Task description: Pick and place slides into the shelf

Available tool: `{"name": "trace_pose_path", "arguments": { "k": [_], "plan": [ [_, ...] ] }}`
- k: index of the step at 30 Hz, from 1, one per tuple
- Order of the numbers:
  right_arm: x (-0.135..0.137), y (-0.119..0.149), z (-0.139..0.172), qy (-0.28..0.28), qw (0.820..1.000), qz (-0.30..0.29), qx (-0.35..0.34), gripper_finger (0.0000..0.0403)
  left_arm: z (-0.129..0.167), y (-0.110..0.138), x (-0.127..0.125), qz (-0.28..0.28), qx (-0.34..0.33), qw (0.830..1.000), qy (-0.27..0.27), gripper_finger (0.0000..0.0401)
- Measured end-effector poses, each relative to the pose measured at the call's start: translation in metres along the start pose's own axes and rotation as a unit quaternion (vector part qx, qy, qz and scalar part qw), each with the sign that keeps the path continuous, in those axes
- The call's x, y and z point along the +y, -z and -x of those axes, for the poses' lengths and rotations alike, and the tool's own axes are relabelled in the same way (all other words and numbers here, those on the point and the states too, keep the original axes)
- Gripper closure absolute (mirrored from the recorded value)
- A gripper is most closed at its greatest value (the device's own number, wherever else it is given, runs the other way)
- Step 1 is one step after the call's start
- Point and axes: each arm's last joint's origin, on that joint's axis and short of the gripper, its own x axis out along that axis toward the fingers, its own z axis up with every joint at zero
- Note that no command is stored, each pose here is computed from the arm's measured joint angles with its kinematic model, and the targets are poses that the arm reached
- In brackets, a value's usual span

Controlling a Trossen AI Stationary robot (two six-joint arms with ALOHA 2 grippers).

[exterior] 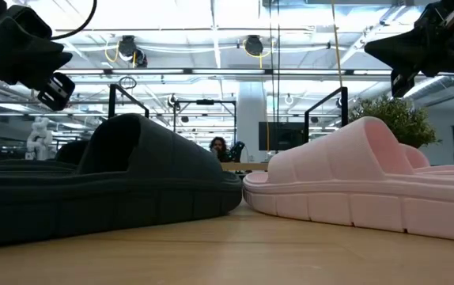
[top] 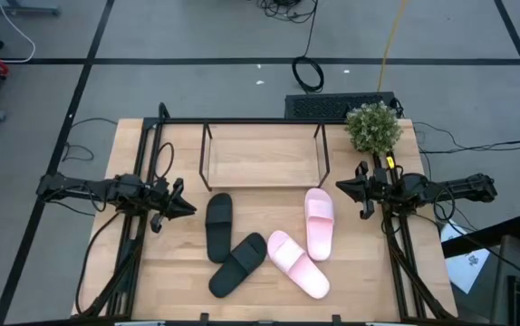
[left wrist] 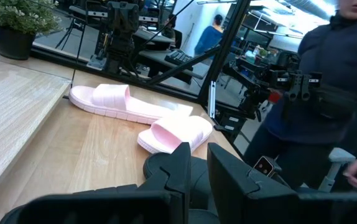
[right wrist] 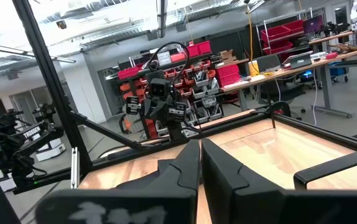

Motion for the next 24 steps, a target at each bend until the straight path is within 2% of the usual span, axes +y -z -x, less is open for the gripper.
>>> {"name": "trace_pose_path", "arguments": {
  "k": [14,16,19,24],
  "plan": [
    [0.001,-0.004,0.0,-0.005,1.0,-0.009,-0.018,0.0394,0.0,0.0,0.0,0.0,0.0,1.0,0.0,0.035],
    [0.002,-0.005,0.0,-0.01,0.998,-0.051,-0.027,0.0394,0.0,0.0,0.0,0.0,0.0,1.0,0.0,0.035],
    [0.003,-0.01,0.001,-0.023,0.984,-0.17,-0.049,0.0394,0.0,0.0,0.0,0.0,0.0,1.0,0.0,0.035],
    [0.001,-0.015,0.001,0.009,0.964,-0.248,-0.089,0.0394,0.0,0.0,0.0,-0.001,0.0,1.0,0.0,0.035]
  ]
}}
